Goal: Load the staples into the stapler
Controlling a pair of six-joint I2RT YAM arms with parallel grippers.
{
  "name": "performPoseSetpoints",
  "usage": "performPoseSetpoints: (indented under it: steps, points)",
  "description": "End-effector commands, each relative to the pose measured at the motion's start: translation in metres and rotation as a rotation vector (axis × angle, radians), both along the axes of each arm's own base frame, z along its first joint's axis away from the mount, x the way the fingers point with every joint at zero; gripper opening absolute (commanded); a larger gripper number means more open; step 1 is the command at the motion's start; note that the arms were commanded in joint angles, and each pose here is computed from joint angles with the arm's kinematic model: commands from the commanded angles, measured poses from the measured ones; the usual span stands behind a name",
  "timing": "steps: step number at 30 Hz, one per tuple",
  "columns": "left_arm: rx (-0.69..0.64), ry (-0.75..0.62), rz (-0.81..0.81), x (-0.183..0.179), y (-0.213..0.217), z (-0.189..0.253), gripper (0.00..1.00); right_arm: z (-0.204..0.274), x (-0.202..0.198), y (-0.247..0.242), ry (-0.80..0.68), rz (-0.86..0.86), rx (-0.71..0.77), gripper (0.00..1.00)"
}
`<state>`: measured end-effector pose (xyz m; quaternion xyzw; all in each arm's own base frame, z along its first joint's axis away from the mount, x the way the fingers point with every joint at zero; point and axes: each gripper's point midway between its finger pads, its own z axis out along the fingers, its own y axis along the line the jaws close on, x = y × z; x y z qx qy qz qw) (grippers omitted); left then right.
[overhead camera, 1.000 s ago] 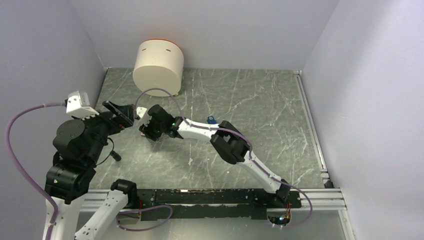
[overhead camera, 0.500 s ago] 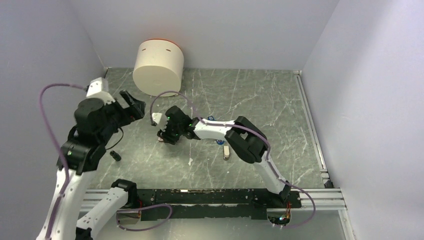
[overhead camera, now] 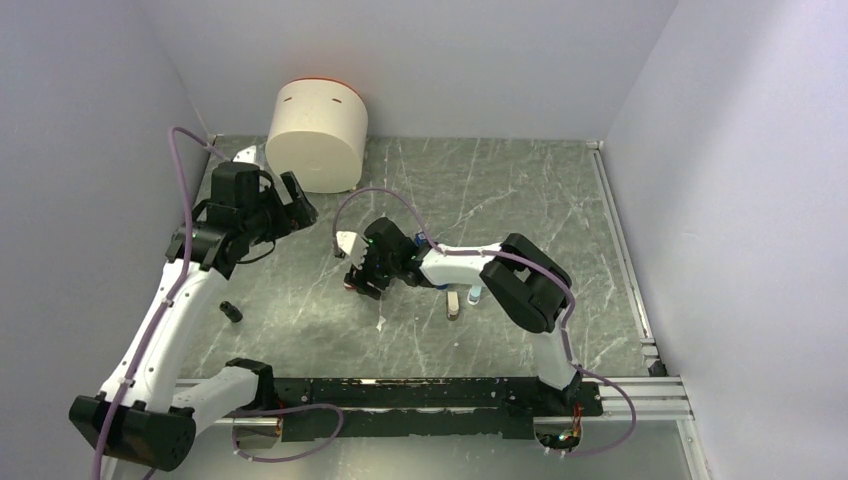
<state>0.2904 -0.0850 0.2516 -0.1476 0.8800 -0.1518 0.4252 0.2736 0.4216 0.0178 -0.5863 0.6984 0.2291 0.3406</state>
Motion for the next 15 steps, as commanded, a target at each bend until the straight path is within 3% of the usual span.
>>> performPoseSetpoints:
  steps: [1,4,10,13,15]
  points:
    - [-0.03,-0.033,0.046,0.014,0.01,0.007,0.93,-0.039,-0.013,-0.03,0.051,0.018,-0.121,0.67]
    - [-0.053,-0.037,0.073,0.019,0.017,0.006,0.85,-0.038,-0.011,-0.029,0.059,0.023,-0.103,0.68]
    - [-0.13,0.06,0.063,0.019,0.02,-0.036,0.67,-0.037,-0.012,-0.031,0.023,0.062,-0.067,0.58]
    - [-0.227,0.14,-0.032,0.017,-0.002,-0.069,0.66,-0.035,-0.01,-0.031,-0.011,0.061,-0.045,0.53]
    - [-0.295,0.196,-0.104,0.013,-0.018,-0.089,0.74,-0.034,-0.007,-0.028,-0.017,0.059,-0.036,0.5]
